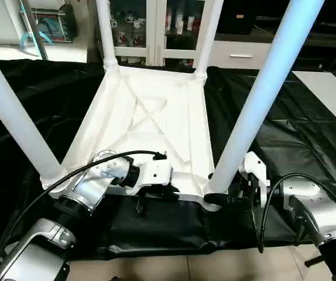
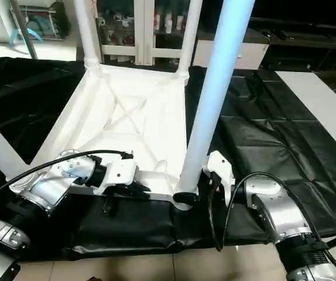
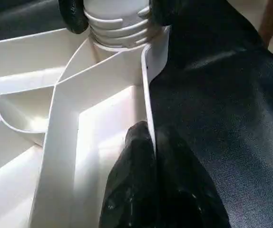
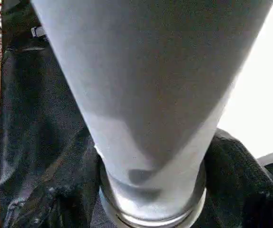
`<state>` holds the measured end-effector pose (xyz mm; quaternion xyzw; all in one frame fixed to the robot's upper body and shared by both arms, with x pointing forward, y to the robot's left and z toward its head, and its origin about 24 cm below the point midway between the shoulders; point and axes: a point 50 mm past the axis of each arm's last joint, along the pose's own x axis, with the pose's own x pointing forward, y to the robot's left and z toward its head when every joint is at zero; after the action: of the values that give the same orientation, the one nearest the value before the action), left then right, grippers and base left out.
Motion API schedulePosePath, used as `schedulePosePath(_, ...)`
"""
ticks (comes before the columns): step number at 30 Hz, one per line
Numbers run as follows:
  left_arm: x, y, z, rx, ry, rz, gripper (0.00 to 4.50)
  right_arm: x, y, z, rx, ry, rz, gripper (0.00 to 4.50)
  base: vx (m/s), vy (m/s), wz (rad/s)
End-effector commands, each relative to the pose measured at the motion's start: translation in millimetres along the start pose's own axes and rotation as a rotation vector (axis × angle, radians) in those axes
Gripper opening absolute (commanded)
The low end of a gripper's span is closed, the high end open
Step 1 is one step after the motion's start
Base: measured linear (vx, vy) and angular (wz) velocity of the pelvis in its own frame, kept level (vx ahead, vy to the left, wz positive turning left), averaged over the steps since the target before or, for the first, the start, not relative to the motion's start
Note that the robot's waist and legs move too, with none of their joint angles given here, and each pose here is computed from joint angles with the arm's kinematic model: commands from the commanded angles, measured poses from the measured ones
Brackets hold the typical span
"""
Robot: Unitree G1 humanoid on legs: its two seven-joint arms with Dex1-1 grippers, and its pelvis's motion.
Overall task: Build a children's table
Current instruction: Rotate leg to tighten
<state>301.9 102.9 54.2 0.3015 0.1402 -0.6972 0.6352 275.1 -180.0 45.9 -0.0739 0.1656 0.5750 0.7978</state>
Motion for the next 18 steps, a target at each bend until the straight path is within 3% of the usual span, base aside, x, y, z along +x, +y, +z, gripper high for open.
schedulePosePath(1, 21, -22.6, -15.1, -0.02, 0.091, -0.169, 0.0, 0.8, -2.7, 2.7, -0.025, 0.011, 0.001, 2.63, 0.0, 0.0, 0.0)
schedulePosePath(6, 21, -22.1, -16.0, -0.028, 0.096, -0.163, 0.0, 2.9, -3.1, 3.2, 0.013, -0.036, -0.029, 2.63, 0.0, 0.0, 0.0)
schedulePosePath(8, 24, -17.8, -15.2, -0.041, 0.094, -0.111, 0.0, 6.9, -8.0, 2.4, 0.058, -0.07, -0.117, 2.62, 0.0, 0.0, 0.0)
schedulePosePath(11, 40, 6.8, -6.9, -0.148, 0.078, 0.139, 0.0, 29.1, -26.0, -7.3, 0.257, -0.151, -0.492, 2.62, -0.02, -0.001, -0.01)
schedulePosePath(13, 48, 18.4, -0.2, -0.201, 0.072, 0.249, 0.0, 40.3, -31.7, -9.9, 0.339, -0.175, -0.672, 2.62, -0.072, 0.002, -0.08)
schedulePosePath(15, 50, 21.7, 1.7, -0.215, 0.073, 0.282, 0.0, 43.4, -32.7, -10.6, 0.359, -0.178, -0.72, 2.62, -0.083, 0.034, -0.2)
schedulePosePath(18, 58, 39.8, 8.5, -0.324, 0.09, 0.496, 0.0, 63.3, -31.6, -6.6, 0.331, -0.166, -0.879, 2.62, -0.02, 0.016, -0.07)
